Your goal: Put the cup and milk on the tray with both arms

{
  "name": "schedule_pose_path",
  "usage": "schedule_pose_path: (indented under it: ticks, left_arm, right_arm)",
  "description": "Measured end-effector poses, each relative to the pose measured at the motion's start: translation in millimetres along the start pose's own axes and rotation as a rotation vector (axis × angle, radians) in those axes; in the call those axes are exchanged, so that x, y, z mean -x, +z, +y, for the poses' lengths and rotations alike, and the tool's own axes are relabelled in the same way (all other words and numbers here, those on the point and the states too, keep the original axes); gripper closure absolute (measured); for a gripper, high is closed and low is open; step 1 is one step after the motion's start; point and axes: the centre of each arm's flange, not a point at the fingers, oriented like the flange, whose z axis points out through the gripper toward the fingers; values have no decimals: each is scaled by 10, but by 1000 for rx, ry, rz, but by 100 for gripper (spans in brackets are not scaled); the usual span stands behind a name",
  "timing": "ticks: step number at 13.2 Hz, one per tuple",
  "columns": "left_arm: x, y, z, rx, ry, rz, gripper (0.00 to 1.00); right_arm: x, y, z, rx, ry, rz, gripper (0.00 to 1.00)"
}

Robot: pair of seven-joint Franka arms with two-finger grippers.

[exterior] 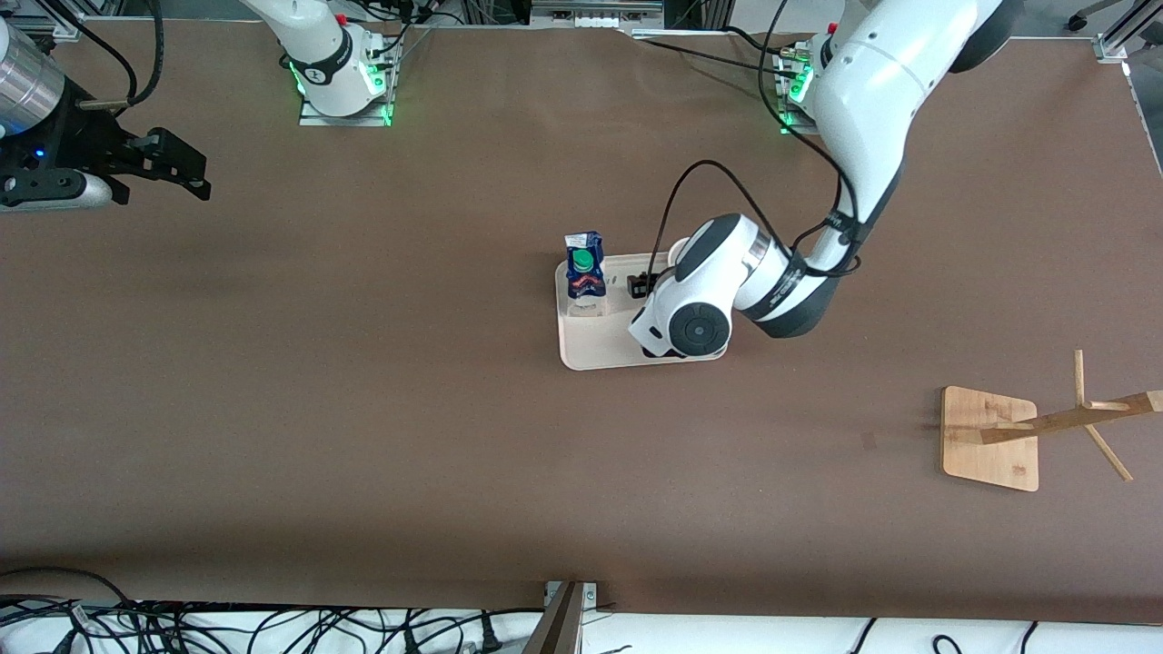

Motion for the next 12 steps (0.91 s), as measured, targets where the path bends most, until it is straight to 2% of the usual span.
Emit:
schedule_pose_path:
  ticks: [1, 3, 5, 8, 12]
  left_arm:
    - [114, -374, -141, -34, -7, 71, 0]
    - [420, -1126, -471, -36, -24, 199, 0]
    - [639, -1632, -819, -24, 43, 278, 0]
    - [735, -2174, -1580, -6, 109, 362, 0]
    - [794, -2564, -2774, 2, 149, 421, 0]
  right_arm:
    - [0, -1, 0, 0, 0, 0, 0]
    - [0, -1, -1, 0, 0, 0, 0]
    - [1, 1, -1, 0, 0, -1, 0]
    - [1, 2, -2, 0, 0, -2, 0]
    - [1, 1, -3, 0, -1, -2, 0]
